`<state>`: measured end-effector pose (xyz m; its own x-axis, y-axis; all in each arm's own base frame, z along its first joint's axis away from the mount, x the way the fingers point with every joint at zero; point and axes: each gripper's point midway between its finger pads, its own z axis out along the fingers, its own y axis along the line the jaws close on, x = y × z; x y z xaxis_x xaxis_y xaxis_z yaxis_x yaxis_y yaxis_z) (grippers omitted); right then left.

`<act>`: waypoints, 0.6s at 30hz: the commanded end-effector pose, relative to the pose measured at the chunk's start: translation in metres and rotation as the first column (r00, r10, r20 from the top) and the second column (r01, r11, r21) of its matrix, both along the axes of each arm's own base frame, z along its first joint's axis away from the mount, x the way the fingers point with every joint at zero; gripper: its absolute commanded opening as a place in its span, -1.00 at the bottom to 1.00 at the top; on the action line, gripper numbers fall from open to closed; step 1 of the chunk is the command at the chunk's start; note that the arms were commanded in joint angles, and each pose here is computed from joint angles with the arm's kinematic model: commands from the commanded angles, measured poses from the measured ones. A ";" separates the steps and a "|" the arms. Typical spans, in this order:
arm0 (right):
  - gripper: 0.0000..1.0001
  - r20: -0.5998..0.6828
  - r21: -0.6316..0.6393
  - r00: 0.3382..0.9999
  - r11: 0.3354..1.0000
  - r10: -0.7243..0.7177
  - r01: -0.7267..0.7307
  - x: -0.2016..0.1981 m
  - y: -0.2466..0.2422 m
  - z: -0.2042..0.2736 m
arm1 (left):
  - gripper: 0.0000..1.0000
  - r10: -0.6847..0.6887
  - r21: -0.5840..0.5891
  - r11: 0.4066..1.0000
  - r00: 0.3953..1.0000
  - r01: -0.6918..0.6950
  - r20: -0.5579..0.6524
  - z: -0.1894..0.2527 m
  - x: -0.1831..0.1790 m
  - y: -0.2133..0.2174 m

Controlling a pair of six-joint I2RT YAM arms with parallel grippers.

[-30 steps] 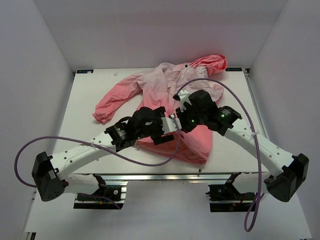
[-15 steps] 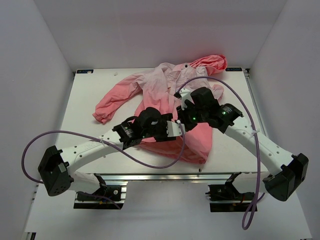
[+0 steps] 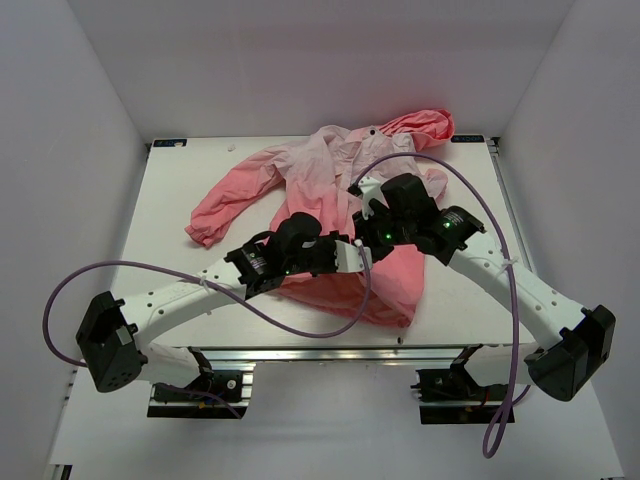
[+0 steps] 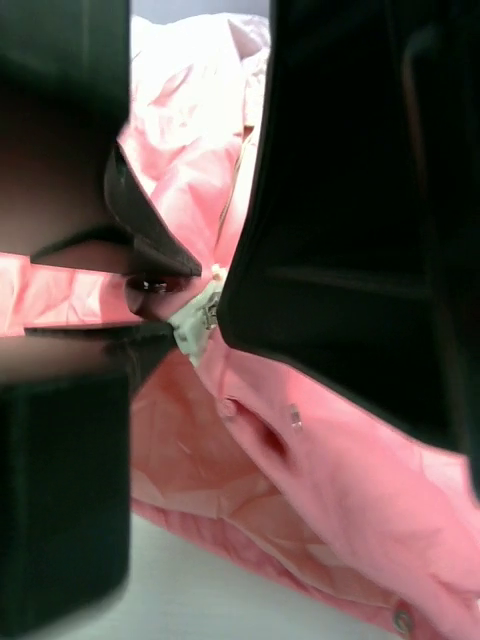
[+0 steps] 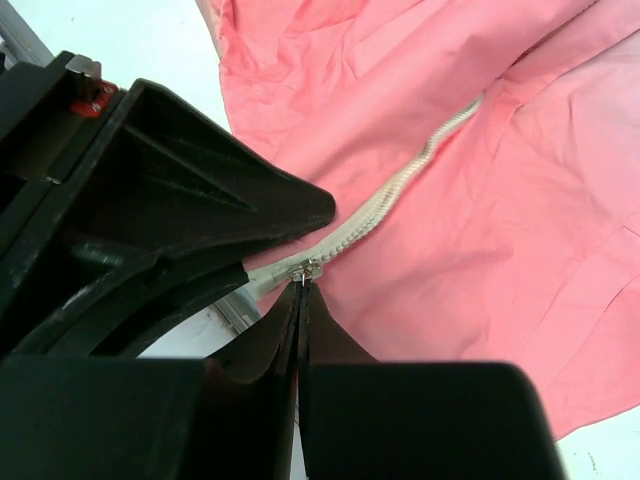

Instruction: Zip up the jacket

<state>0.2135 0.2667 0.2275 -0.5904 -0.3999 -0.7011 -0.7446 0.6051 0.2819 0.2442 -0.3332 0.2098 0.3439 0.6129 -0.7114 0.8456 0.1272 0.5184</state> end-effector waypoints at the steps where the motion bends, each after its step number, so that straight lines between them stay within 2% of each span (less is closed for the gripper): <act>1: -1.00 0.033 0.045 0.999 0.999 0.002 -0.004 0.005 0.007 0.018 | -0.46 -0.017 -0.059 0.998 0.999 0.019 0.044 0.031 0.003 -0.009; 3: -1.00 0.044 0.038 0.999 0.999 -0.023 0.022 0.010 0.005 0.018 | -0.87 -0.020 -0.064 0.998 0.999 0.023 0.048 0.033 0.002 -0.008; 4: -1.00 0.049 0.036 0.998 0.999 -0.036 0.034 0.012 0.003 0.019 | -1.00 -0.018 -0.066 0.998 0.999 0.021 0.049 0.033 0.001 -0.007; 11: -1.00 0.108 -0.003 0.986 0.992 -0.125 0.127 0.034 -0.004 0.014 | -1.00 -0.073 -0.091 0.993 0.997 0.075 0.033 0.037 -0.018 -0.001; 18: -1.00 0.122 -0.083 0.981 0.983 -0.153 0.164 0.054 -0.005 -0.011 | -1.00 -0.040 -0.181 0.982 0.999 0.043 0.022 0.057 -0.028 0.009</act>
